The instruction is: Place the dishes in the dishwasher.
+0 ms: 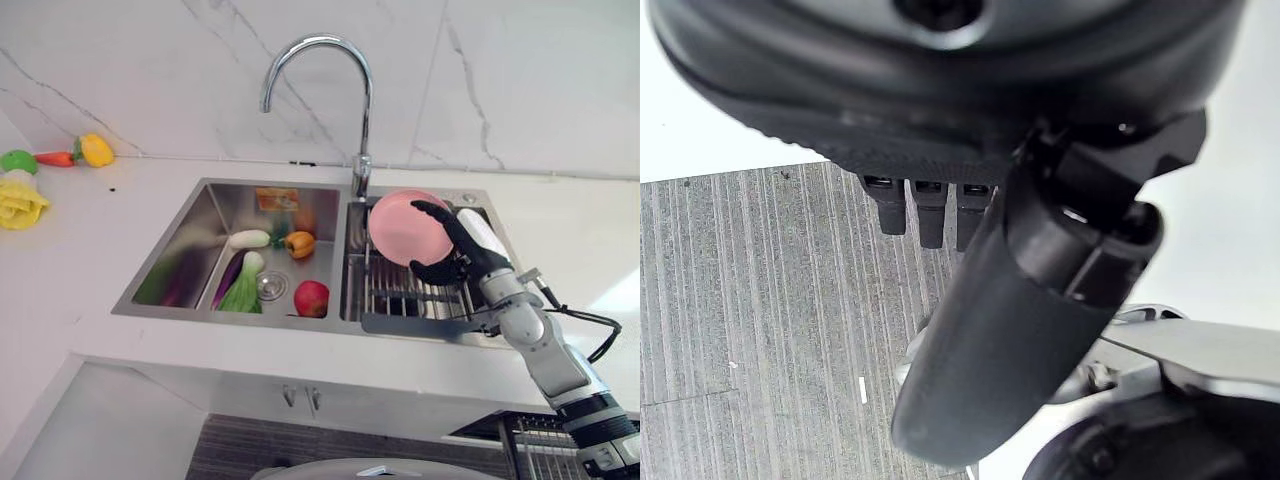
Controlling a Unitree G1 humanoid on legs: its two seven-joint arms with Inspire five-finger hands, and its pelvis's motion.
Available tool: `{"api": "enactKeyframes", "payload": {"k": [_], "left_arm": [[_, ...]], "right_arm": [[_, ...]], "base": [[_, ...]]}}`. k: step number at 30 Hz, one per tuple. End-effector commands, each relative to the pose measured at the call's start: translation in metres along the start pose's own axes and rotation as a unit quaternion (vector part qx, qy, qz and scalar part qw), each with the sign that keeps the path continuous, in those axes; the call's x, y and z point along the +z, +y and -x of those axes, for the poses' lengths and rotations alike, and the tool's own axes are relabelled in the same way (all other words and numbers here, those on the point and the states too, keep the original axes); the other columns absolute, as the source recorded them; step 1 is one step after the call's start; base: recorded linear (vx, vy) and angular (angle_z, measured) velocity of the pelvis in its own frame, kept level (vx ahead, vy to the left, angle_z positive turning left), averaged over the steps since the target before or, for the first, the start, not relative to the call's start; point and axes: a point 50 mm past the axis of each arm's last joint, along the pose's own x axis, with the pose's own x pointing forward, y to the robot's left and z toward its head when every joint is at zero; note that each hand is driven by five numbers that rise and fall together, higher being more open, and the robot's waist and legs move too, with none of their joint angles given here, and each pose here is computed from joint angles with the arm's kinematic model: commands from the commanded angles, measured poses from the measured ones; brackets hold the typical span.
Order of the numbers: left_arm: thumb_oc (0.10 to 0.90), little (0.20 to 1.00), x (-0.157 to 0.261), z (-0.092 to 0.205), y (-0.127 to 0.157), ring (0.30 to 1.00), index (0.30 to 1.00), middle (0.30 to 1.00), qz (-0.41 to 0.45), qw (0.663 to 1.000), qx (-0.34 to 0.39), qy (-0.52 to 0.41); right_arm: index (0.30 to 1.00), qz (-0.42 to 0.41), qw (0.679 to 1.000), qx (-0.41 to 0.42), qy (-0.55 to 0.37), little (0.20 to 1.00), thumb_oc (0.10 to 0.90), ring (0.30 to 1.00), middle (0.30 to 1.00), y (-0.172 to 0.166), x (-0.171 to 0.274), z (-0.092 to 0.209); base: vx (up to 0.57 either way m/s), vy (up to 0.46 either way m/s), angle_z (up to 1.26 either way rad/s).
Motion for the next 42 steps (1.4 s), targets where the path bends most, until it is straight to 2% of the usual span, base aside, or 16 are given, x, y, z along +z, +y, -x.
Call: {"api": "enactKeyframes", "payload": {"k": [1, 4, 6, 11, 27, 32, 42], "left_arm": [[0.800, 0.900, 0.042, -0.003, 0.004, 0.900, 0.900, 0.900, -0.024, 0.998, 0.006, -0.060], [0.800, 0.900, 0.039, -0.003, 0.002, 0.900, 0.900, 0.900, -0.029, 0.998, 0.003, -0.053], [0.800, 0.900, 0.036, -0.003, 0.004, 0.900, 0.900, 0.900, -0.032, 0.998, 0.006, -0.047], [0.800, 0.900, 0.030, -0.004, 0.006, 0.900, 0.900, 0.900, -0.033, 0.999, 0.014, -0.033], [0.800, 0.900, 0.027, -0.003, 0.004, 0.900, 0.900, 0.900, -0.034, 0.999, 0.014, -0.031], [0.800, 0.900, 0.022, -0.003, 0.017, 0.900, 0.900, 0.900, -0.034, 0.999, 0.027, -0.018], [0.800, 0.900, 0.023, -0.003, 0.020, 0.900, 0.900, 0.900, -0.037, 0.998, 0.038, -0.018]], "right_arm": [[0.900, 0.069, 0.985, -0.101, -0.120, 0.900, 0.800, 0.900, 0.900, -0.055, 0.044, -0.029], [0.900, 0.111, 0.983, -0.103, -0.108, 0.900, 0.800, 0.900, 0.900, -0.060, 0.038, -0.027], [0.900, 0.180, 0.973, -0.105, -0.099, 0.900, 0.800, 0.900, 0.900, -0.065, 0.032, -0.024], [0.900, 0.217, 0.968, -0.088, -0.088, 0.900, 0.800, 0.900, 0.900, -0.063, 0.026, -0.025], [0.900, 0.276, 0.959, -0.053, -0.035, 0.900, 0.800, 0.900, 0.900, -0.051, 0.001, -0.037], [0.900, 0.318, 0.947, -0.035, -0.036, 0.900, 0.800, 0.900, 0.900, -0.042, -0.003, -0.041], [0.900, 0.359, 0.932, -0.045, -0.032, 0.900, 0.800, 0.900, 0.900, -0.030, -0.005, -0.049]], "base": [[0.02, -0.016, 0.11], [0.02, -0.018, 0.12], [0.01, -0.002, 0.03], [0.00, 0.000, 0.00], [0.00, 0.001, 0.05], [0.00, 0.000, 0.01], [0.00, 0.002, 0.00]]}}
